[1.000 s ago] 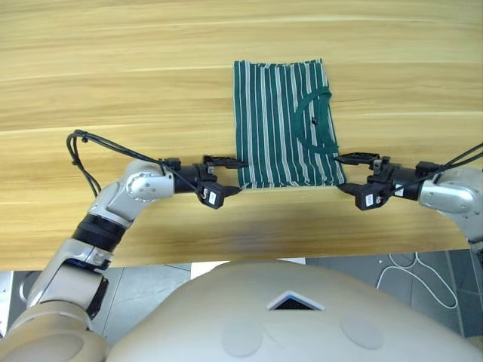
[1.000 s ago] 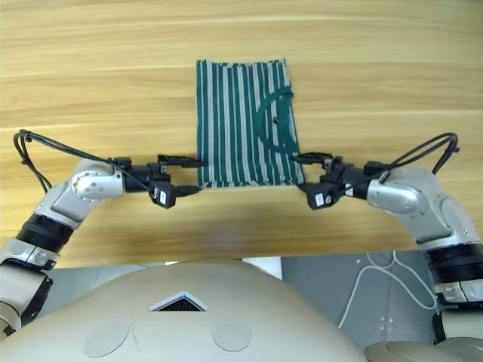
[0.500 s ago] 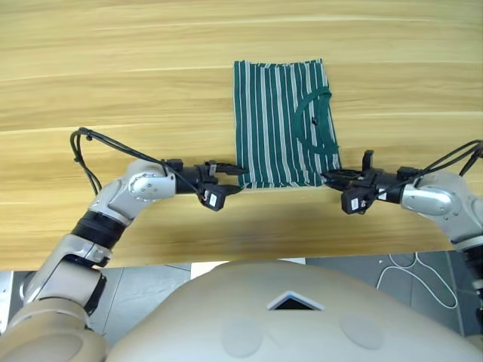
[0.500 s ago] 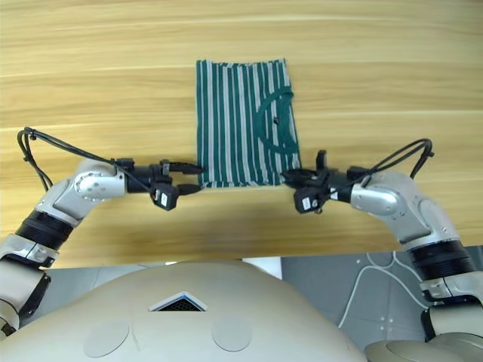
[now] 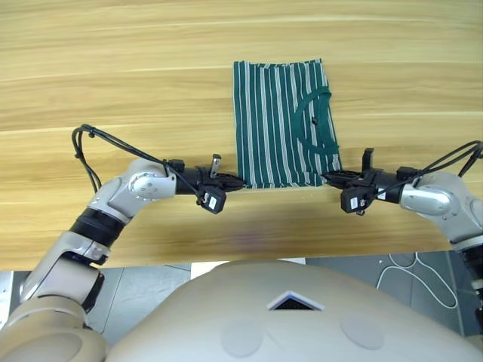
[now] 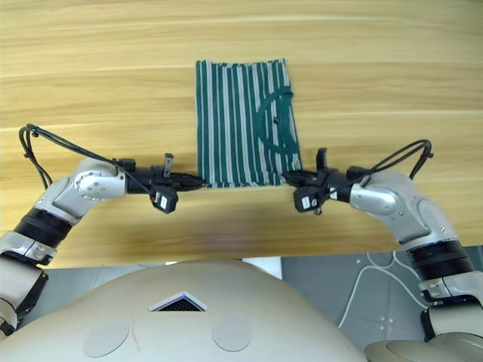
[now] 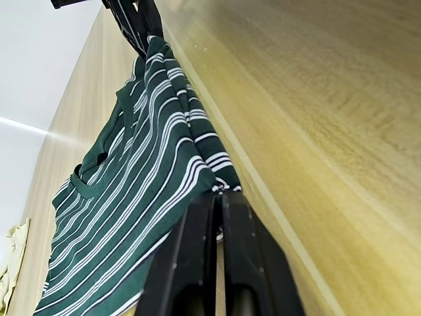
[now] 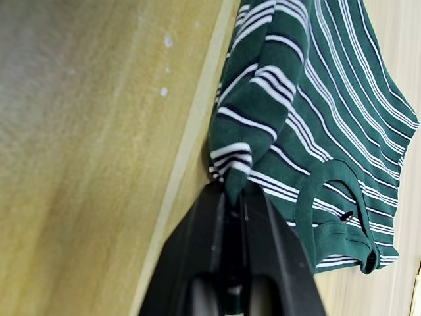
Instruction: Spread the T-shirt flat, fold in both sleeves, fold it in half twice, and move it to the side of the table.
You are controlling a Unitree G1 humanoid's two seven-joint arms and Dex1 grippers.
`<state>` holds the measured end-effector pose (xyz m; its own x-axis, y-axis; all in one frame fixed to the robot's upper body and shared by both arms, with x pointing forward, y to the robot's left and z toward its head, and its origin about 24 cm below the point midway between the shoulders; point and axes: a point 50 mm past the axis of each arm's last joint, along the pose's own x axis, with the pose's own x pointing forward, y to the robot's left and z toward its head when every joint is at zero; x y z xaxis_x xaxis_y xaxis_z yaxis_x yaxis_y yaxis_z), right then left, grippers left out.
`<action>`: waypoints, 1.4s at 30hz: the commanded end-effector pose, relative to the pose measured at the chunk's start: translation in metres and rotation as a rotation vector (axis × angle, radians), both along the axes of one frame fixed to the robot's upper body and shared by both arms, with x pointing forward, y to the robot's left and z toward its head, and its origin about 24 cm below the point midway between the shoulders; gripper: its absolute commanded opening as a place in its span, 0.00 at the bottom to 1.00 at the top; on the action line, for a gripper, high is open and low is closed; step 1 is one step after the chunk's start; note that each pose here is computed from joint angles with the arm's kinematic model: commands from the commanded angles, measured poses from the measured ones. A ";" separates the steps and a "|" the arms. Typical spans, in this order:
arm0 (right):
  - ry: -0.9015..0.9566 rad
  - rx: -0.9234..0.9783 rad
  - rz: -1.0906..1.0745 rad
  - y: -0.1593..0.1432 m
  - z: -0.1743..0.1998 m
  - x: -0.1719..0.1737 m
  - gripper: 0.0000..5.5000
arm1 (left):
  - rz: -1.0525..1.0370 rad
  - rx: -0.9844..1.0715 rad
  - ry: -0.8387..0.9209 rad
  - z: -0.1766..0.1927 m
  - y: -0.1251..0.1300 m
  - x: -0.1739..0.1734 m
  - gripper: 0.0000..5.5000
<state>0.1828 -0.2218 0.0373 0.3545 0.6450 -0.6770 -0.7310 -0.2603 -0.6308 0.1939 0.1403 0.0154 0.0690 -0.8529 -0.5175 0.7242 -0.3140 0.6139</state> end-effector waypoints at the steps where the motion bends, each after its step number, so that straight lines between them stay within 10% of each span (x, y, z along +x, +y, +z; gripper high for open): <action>1: 0.036 -0.037 0.001 -0.001 -0.006 -0.004 0.01 | 0.004 0.071 0.056 -0.015 0.006 -0.009 0.00; 20: 0.057 0.219 0.166 0.003 0.056 -0.066 0.01 | 0.007 -0.265 0.232 0.049 0.044 -0.050 0.00; 42: -0.438 0.038 -0.230 0.024 0.033 0.080 0.01 | 0.676 -0.393 -0.058 0.030 0.021 0.093 0.00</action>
